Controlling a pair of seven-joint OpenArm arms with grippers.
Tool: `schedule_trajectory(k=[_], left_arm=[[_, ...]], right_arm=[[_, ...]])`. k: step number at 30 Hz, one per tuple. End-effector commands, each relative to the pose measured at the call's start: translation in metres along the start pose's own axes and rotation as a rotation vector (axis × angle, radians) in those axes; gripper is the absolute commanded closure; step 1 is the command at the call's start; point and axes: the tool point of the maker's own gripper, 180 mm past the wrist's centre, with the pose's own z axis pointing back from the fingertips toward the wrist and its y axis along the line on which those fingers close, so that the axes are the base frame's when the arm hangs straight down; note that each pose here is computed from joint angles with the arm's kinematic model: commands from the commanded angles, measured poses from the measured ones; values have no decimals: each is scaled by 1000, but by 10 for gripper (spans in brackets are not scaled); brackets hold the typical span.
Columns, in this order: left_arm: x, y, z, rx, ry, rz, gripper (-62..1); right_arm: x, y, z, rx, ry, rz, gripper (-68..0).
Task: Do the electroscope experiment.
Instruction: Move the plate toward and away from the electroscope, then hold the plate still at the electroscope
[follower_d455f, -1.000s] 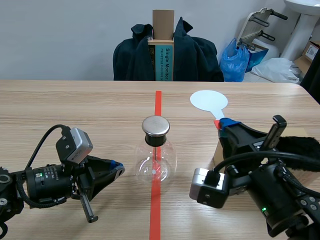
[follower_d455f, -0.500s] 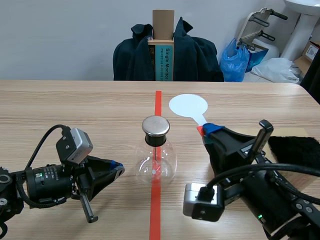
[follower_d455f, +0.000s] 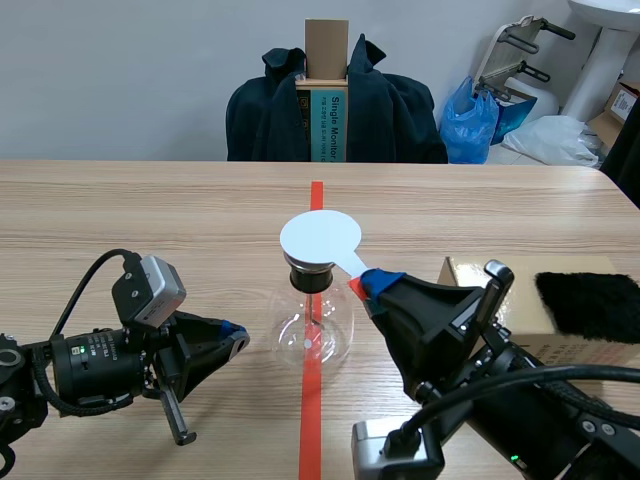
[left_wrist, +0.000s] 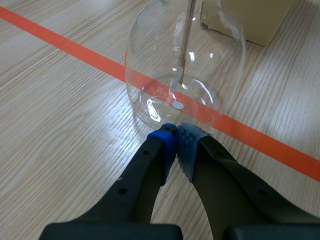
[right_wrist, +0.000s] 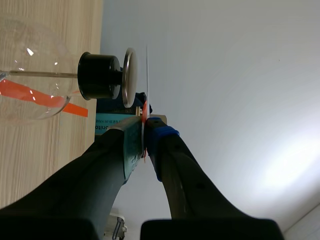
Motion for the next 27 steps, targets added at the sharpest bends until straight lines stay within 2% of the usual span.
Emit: schedule_trajectory(k=[1, 6, 27], left_arm=[[10, 2, -2, 5, -35, -3, -27], [10, 2, -2, 5, -35, -4, -27], [10, 2, -2, 4, -33, -5, -27]], right_arm=[[-3, -6, 0, -20, -3, 16, -8], [1, -6, 0, -20, -25, 17, -8], [0, -6, 0, -20, -24, 17, -8]])
